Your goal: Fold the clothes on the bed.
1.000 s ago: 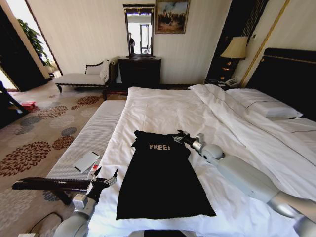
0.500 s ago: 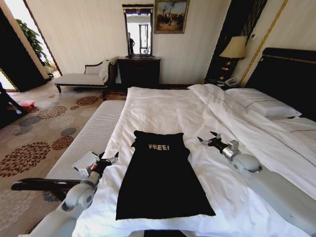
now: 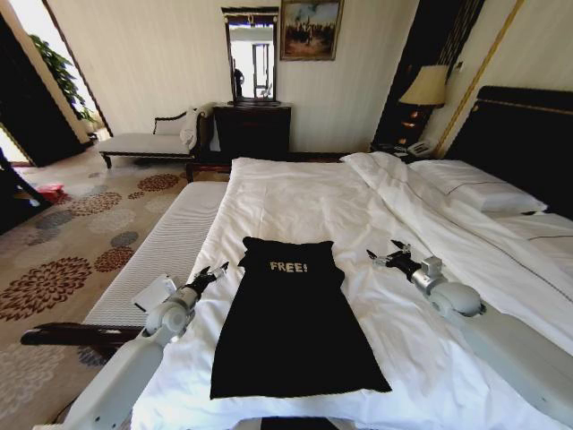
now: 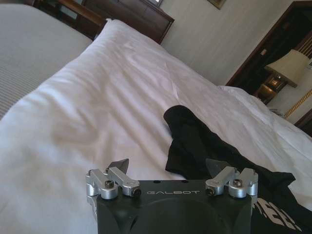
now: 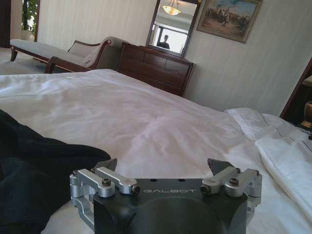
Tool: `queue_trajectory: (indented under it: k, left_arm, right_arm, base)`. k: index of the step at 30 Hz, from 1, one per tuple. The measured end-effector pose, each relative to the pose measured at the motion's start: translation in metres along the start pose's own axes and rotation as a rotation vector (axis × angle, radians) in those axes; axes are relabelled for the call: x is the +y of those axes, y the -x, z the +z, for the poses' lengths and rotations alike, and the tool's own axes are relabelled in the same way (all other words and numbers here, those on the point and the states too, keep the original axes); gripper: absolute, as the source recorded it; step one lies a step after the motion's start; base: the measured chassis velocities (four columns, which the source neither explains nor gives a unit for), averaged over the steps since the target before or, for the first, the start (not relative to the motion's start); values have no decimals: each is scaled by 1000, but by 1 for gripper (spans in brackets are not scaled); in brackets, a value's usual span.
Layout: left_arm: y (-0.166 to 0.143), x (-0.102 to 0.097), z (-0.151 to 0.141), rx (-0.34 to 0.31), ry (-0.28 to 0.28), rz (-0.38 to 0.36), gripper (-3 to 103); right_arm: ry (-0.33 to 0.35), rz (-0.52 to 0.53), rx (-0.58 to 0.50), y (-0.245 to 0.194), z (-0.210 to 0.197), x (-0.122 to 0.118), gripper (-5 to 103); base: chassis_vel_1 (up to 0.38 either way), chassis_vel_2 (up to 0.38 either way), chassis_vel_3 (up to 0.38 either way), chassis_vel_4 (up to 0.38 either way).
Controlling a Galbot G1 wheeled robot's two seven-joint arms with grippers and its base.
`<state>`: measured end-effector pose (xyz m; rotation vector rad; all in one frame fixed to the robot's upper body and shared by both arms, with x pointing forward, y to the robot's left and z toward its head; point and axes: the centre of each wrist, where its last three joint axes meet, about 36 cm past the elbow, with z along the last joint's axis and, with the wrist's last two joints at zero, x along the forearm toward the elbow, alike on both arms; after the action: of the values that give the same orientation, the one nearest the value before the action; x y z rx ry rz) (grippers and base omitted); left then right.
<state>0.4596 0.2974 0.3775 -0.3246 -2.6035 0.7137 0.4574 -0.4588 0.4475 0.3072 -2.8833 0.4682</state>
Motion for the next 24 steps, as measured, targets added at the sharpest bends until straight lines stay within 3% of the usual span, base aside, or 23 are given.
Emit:
queue_trajectory:
  k: [4, 6, 14, 24]
  left_arm:
    - [15, -5, 7, 36, -39, 13, 78]
    - [24, -10, 7, 35, -53, 24, 68]
    - [49, -18, 1, 26, -74, 27, 47]
    - [67, -14, 8, 58, -84, -9, 55]
  right_arm:
    - [3, 6, 9, 0, 1, -1, 100]
    - [4, 9, 15, 0, 2, -2, 100]
    - [13, 18, 32, 0, 9, -3, 100]
    - [23, 23, 39, 0, 13, -3, 100]
  base:
    - [0, 0, 0, 0]
    - [0, 0, 0, 0]
    - [0, 0, 0, 0]
    - [0, 0, 0, 0]
